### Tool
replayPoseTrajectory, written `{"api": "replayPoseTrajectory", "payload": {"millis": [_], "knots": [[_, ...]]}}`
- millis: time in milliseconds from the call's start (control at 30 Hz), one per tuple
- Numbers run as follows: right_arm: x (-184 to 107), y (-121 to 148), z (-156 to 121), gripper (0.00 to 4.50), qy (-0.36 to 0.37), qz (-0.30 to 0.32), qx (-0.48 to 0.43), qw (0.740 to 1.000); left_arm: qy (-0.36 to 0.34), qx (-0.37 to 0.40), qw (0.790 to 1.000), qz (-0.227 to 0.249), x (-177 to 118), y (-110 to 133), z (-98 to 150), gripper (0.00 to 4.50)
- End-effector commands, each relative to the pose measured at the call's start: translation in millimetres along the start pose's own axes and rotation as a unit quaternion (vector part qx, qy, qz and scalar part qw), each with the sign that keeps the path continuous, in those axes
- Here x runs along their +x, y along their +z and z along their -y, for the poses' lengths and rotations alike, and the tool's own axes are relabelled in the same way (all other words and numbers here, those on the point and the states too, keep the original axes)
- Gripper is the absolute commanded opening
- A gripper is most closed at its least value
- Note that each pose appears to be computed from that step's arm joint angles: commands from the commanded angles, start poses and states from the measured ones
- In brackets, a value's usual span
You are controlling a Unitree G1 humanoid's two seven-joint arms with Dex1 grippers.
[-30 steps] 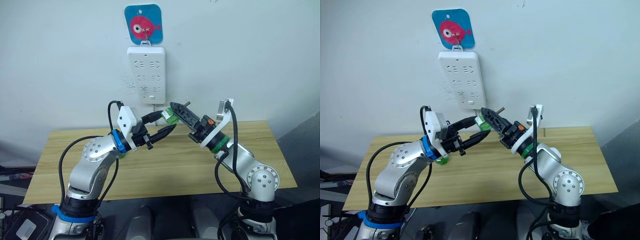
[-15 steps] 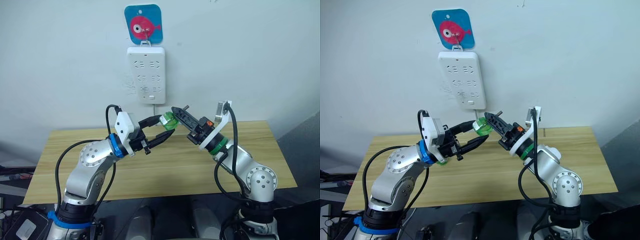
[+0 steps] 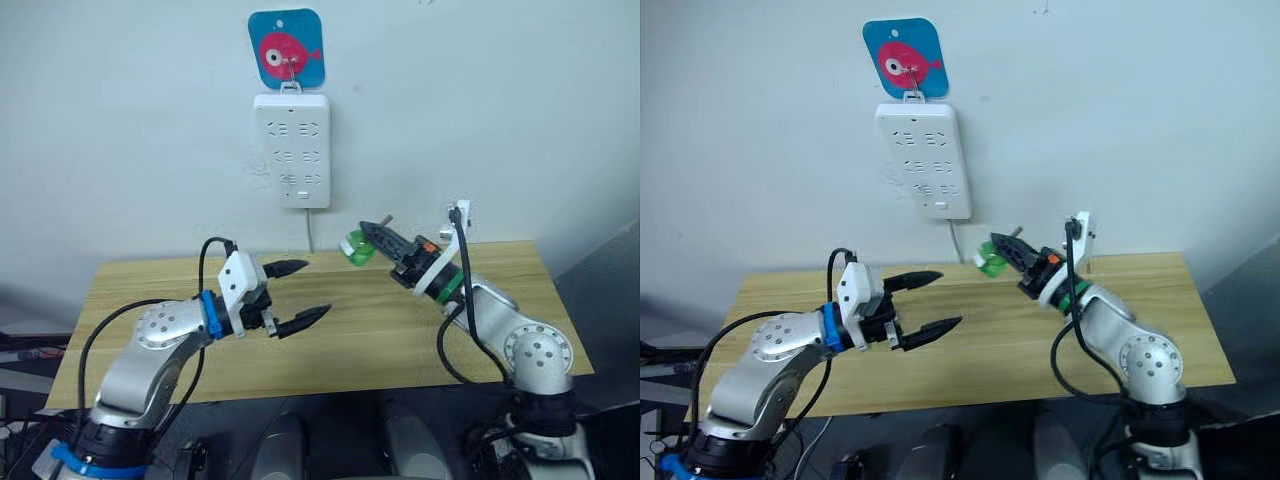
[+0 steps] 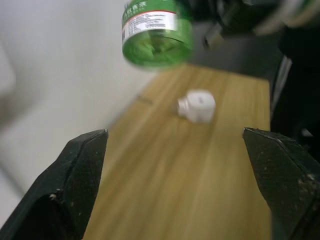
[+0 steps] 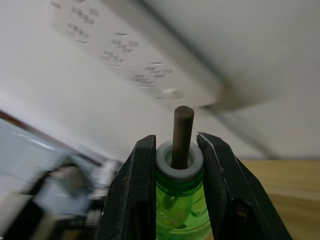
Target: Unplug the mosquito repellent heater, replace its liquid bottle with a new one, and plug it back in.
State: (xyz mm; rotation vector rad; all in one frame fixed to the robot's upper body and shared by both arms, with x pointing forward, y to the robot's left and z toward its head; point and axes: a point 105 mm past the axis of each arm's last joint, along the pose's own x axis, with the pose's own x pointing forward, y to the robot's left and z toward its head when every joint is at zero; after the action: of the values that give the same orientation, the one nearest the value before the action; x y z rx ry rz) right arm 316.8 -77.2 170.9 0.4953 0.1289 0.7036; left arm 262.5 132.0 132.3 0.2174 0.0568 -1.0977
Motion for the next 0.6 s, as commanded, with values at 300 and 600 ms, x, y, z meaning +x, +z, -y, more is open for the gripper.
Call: {"api": "replayPoseTrajectory", "payload": {"millis": [300,600], "knots": [[15.5,-55.6,106.7,0.86,-0.177,-0.023,-0.353,0.919,-0.063,-0.045,0.996,-0.034,-12.1,8.9,26.9,4.50],[25.0,-76.3,124.3,0.86,-0.191,-0.013,-0.324,0.927,-0.064,-0.037,0.996,-0.042,-19.4,7.3,25.5,4.50]]}}
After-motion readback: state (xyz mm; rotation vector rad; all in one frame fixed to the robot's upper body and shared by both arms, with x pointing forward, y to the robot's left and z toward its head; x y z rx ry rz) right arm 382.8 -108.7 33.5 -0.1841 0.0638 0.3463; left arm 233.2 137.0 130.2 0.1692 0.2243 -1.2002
